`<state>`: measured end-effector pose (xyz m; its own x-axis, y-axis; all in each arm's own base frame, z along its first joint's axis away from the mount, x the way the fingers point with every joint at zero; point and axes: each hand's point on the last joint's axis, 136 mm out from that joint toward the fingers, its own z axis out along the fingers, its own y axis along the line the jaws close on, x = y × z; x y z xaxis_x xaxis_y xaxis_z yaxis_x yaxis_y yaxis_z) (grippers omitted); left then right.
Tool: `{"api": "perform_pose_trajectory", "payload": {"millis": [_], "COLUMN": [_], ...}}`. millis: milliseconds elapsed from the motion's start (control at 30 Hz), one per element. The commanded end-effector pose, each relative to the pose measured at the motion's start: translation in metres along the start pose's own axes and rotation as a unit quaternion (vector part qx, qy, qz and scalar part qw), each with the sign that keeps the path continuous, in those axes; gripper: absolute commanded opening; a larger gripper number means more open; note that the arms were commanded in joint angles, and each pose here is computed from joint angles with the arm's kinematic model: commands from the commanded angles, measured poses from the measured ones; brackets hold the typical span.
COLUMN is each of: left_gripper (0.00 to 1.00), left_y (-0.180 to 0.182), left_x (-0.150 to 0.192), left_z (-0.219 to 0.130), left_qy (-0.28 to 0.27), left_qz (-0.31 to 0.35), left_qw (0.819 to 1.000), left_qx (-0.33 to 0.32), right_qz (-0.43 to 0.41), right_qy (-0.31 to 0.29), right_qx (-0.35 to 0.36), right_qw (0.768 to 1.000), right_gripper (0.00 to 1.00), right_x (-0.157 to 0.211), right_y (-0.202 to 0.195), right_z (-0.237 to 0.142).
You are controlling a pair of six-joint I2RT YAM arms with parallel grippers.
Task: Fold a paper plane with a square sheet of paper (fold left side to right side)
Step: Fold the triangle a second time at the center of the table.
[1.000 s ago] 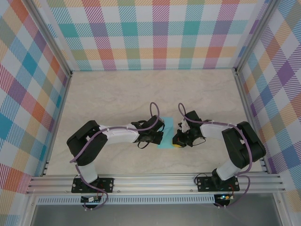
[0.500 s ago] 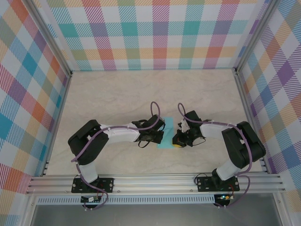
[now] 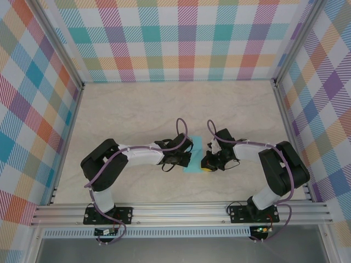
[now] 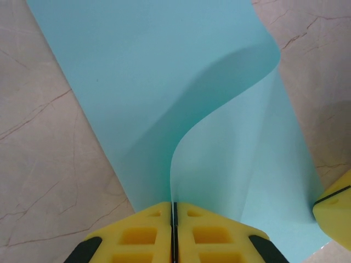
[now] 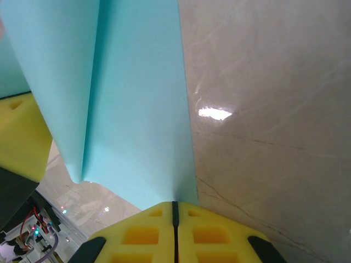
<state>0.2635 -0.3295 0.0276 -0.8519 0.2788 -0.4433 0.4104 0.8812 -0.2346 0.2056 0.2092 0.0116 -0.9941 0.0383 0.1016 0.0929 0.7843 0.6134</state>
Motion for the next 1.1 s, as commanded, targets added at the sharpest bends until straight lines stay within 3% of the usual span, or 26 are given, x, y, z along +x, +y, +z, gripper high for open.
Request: {"api": "perform_pose_trajectory", "payload": {"millis": [0, 1067], "left_gripper": [0.09, 0.09], "left_y": [0.004, 0.016], "left_x": [-0.013, 0.015], "left_z": [-0.002, 0.015], "left_qy": [-0.013, 0.024], "left_qz": [0.002, 0.002], "left_qw": [1.000, 1.000], "left_qx": [-0.008, -0.019], "right_qz": [0.017, 0.016], "right_qy": [0.022, 0.020], "right_qx": [0.046, 0.049], "right_qw": [0.999, 0.998], "right_gripper": [0.07, 0.08], "right_x": [0.012, 0.012], "right_y": [-0.021, -0.021], "right_z": [0.005, 0.004]}}
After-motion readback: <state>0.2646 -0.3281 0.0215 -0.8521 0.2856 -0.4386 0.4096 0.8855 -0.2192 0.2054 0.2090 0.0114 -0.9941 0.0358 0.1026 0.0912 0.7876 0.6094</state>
